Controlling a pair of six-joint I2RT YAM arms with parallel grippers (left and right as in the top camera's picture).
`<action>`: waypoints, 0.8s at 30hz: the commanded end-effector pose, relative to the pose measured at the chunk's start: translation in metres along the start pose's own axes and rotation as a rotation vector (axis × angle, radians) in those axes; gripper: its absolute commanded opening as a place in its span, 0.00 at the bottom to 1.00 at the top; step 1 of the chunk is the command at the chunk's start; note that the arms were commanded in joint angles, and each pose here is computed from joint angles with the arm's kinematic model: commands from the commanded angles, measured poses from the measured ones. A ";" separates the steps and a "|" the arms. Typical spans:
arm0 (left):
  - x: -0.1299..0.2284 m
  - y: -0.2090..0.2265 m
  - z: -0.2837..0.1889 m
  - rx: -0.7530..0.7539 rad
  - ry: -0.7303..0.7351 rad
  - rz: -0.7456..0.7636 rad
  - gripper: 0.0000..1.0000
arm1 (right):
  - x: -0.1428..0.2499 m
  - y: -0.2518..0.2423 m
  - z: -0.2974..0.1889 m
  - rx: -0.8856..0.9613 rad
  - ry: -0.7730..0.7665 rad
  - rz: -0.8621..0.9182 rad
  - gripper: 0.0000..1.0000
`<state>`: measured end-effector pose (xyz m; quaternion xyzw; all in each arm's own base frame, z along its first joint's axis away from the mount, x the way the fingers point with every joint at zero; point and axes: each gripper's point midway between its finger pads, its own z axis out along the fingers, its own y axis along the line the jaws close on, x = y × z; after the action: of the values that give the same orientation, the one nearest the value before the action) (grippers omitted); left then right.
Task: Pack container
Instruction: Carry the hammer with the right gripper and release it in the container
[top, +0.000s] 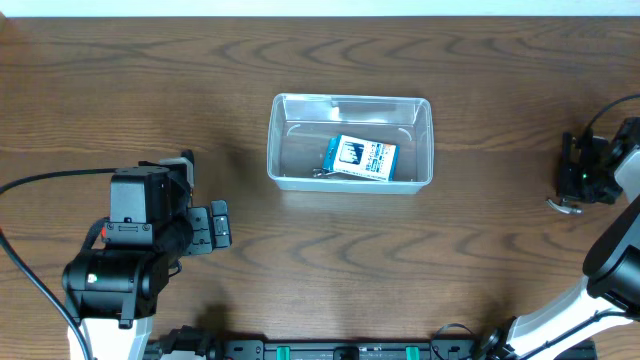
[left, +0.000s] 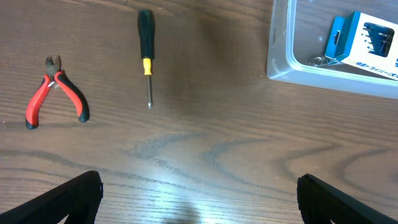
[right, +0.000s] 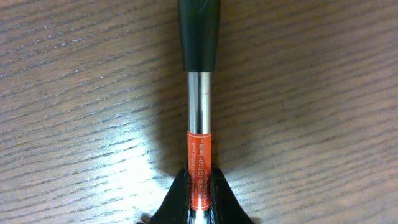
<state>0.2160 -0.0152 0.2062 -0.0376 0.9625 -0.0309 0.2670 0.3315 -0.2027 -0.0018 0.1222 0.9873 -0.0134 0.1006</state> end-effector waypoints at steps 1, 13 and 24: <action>-0.006 0.002 -0.005 -0.009 -0.020 -0.014 0.98 | -0.024 0.016 -0.021 -0.040 -0.060 0.015 0.01; -0.005 0.002 -0.005 -0.009 -0.020 -0.014 0.98 | -0.128 0.212 -0.235 -0.065 -0.488 -0.775 0.01; -0.005 0.002 -0.005 -0.010 -0.018 -0.014 0.98 | -0.039 0.390 -0.187 -0.201 -0.375 -1.581 0.01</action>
<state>0.2160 -0.0151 0.2062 -0.0377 0.9625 -0.0307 0.2670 0.4274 0.1666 0.2191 -0.5597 0.7836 -0.0049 0.2697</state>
